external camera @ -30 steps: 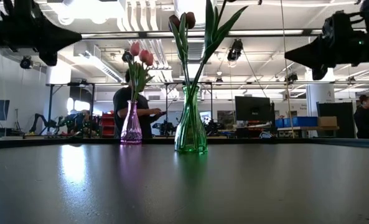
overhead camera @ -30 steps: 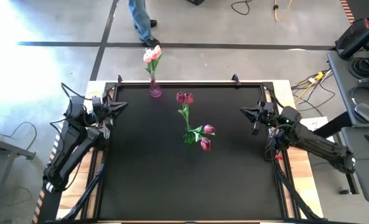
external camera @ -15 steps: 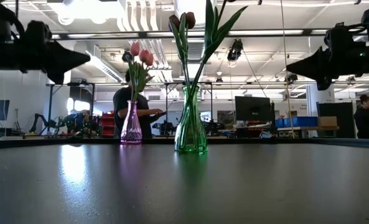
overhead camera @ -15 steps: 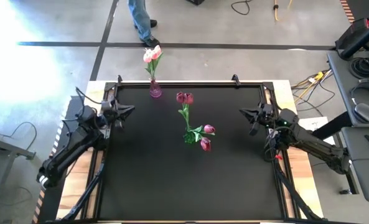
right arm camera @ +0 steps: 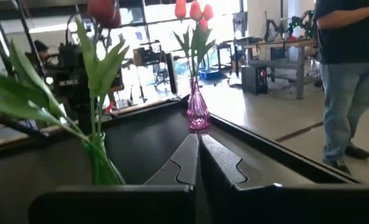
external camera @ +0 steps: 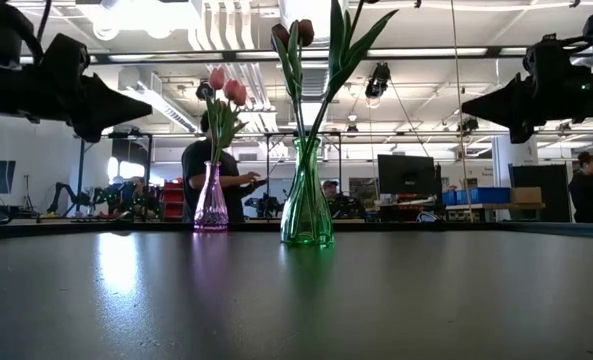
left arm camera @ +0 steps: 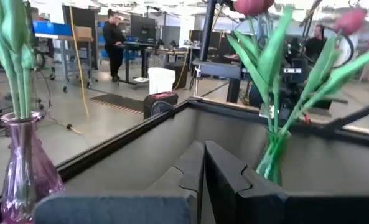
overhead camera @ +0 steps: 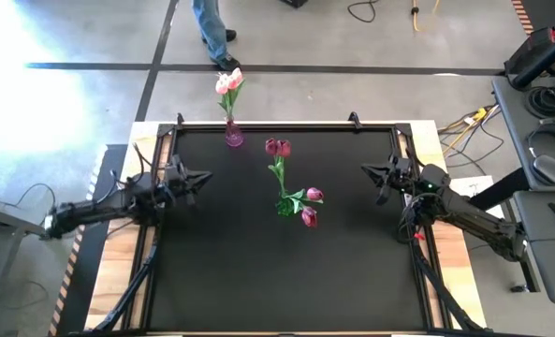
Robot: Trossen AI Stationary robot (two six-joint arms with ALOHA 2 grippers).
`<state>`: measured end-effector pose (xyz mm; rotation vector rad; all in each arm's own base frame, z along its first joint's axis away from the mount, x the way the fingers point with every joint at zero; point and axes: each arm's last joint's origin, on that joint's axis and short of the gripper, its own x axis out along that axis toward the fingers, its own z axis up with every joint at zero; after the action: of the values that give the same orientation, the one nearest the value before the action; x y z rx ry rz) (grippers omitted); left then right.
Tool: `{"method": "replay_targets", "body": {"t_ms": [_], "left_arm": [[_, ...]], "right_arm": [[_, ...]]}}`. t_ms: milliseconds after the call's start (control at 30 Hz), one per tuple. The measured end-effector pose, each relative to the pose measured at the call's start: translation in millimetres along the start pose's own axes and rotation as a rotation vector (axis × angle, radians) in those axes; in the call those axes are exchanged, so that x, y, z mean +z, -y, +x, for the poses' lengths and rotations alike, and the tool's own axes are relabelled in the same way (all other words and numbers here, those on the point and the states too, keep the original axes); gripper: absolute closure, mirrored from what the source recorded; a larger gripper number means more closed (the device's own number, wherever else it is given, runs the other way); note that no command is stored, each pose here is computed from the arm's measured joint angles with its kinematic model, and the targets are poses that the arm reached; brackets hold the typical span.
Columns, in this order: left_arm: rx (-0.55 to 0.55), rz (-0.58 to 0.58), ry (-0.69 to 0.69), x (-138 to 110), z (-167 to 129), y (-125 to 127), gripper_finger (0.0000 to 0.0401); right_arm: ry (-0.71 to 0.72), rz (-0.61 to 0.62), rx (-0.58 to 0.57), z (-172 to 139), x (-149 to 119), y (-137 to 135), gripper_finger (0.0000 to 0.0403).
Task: Sort flowers into vase by color
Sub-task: Return to Home Position
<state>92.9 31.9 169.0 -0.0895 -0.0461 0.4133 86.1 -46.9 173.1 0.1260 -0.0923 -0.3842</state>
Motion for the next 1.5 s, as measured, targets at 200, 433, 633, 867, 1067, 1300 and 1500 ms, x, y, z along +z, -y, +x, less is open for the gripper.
{"method": "replay_targets", "body": {"t_ms": [200,433,633,867,1067,1300,1500], "left_arm": [[0.078,0.039,-0.063,-7,2,17,0.0401],[0.101,-0.006,-0.196,-21,8,23,0.0401],[0.118,-0.035,-0.222,-25,11,24,0.0401],[0.138,-0.153,-0.229,-25,13,25,0.0401],[0.139,-0.148,-0.24,-26,13,25,0.0401],[0.139,-0.146,-0.243,-27,13,25,0.0401],[0.138,-0.148,-0.239,-26,13,25,0.0401]], "right_arm": [[-0.025,-0.024,-0.023,-1,-3,0,0.0394],[-0.03,-0.053,-0.026,-1,-3,1,0.0394],[-0.045,-0.047,-0.028,0,-5,1,0.0394],[-0.048,-0.049,-0.027,0,-5,1,0.0394],[-0.048,-0.047,-0.027,0,-5,1,0.0394],[-0.047,-0.047,-0.026,0,-5,1,0.0394],[-0.047,-0.047,-0.026,0,-5,1,0.0394]]}}
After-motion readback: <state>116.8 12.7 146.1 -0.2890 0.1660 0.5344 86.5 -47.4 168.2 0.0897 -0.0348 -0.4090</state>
